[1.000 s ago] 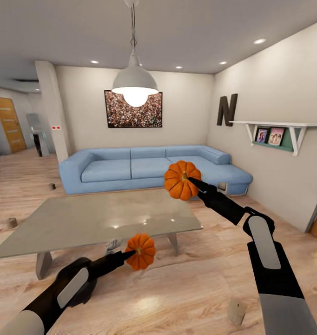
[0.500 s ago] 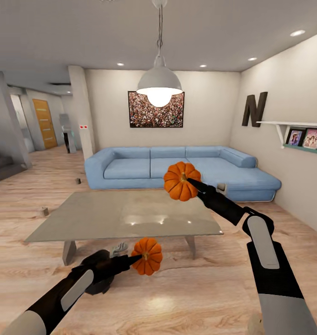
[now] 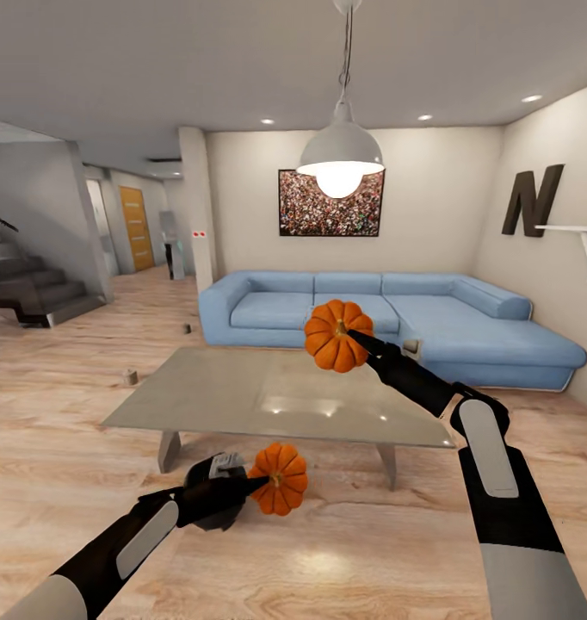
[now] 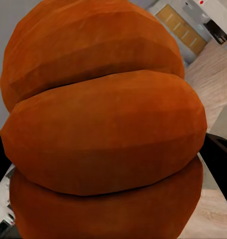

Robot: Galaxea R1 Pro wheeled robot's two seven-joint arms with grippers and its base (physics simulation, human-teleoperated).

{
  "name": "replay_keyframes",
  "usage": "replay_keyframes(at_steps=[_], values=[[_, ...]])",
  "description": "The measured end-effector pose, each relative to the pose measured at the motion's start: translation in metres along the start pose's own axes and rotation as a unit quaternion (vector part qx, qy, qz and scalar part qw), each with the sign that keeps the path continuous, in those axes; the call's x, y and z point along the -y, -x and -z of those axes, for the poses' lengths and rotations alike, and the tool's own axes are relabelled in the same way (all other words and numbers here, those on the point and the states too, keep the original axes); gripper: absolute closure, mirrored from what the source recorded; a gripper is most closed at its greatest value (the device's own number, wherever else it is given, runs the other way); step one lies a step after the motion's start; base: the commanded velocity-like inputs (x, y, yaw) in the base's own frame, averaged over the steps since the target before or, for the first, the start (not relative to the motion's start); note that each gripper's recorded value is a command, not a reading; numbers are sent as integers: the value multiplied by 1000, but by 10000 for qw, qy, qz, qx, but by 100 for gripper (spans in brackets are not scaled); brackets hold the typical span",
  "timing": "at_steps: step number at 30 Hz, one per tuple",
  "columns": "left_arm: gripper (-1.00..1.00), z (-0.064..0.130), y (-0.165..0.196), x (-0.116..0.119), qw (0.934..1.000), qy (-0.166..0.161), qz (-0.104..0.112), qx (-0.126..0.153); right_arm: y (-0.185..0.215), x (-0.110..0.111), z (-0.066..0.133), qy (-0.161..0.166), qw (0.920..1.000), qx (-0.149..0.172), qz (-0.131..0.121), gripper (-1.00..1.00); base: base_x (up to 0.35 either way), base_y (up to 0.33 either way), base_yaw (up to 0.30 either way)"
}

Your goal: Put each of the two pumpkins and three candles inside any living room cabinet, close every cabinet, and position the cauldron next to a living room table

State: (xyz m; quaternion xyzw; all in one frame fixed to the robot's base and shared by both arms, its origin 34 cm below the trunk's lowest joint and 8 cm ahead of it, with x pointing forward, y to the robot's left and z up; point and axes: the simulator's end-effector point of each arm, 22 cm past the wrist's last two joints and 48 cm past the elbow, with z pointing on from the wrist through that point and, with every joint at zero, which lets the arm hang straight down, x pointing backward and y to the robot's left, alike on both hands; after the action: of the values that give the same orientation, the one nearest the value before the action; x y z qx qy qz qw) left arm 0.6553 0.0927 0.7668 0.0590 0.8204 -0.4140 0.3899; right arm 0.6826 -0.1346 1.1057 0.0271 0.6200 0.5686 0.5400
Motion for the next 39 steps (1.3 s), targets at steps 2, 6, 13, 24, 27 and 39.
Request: replay_keyframes(at_steps=[2,6,13,24,27,39], values=[[100,0,0,0,10000,0,-3,-3,0,-1,0,5,10000,0,3,100,0,0,230],[100,0,0,0,10000,-4,3,-1,0,-2,0,36,10000,0,-25,100,0,0,56],[100,-1,-2,1,10000,-13,-5,-20,0,-3,0,44,10000,5,-28,100,0,0,2],[100,-3,-4,11,9999,-101,-110,-72,-1,-3,-1,41,10000,0,-31,100,0,0,1],[100,-3,-4,11,9999,-104,-115,-75,-1,-3,-1,38,10000,0,-30,100,0,0,125],[100,-3,-5,11,9998,-100,-123,-78,-2,-2,-2,28,10000,-3,-21,100,0,0,275]])
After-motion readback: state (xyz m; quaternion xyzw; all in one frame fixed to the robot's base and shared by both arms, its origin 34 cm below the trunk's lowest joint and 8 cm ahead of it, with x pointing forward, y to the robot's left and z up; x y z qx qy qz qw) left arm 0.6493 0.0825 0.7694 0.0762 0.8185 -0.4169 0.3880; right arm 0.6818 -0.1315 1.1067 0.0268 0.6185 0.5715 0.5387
